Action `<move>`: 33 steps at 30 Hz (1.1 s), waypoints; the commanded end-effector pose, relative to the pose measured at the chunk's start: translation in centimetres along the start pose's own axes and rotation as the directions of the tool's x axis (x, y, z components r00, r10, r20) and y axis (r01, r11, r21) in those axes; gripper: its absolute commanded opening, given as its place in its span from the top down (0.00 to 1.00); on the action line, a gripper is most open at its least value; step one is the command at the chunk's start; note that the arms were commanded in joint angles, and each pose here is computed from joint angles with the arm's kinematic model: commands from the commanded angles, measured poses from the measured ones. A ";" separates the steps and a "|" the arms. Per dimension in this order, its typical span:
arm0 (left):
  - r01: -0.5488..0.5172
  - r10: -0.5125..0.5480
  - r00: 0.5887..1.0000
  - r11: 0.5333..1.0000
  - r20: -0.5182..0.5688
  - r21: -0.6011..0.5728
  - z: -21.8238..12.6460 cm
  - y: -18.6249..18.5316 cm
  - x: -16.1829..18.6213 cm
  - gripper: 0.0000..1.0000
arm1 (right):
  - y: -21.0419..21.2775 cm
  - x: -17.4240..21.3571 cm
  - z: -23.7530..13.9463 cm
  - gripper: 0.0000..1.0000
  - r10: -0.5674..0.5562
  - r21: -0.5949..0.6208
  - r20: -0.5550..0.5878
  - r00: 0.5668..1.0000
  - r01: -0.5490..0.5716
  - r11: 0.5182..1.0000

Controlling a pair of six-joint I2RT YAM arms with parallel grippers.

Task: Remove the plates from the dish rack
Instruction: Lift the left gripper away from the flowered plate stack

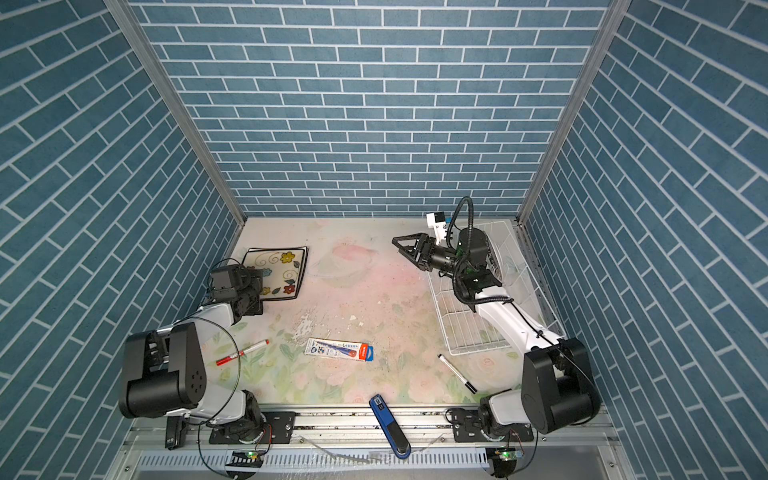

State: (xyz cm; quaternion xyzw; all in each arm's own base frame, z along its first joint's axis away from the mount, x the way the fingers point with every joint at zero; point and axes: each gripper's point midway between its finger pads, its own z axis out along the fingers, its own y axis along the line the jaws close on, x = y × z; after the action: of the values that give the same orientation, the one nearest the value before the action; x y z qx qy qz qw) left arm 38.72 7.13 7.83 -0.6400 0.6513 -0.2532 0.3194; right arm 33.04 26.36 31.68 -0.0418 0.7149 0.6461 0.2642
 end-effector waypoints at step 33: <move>-0.190 0.188 0.981 0.981 0.042 0.042 -4.9 -0.8 0.3 0.00 | -0.5 1.1 -4.3 0.22 -0.161 0.300 -0.024 0.987 0.161 0.940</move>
State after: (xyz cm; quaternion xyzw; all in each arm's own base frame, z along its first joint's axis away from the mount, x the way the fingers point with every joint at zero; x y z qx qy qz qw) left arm 35.21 6.65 9.65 -0.6162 0.6701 -0.2335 0.3417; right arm 30.86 24.23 29.42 -0.0403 0.7784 0.5652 0.2701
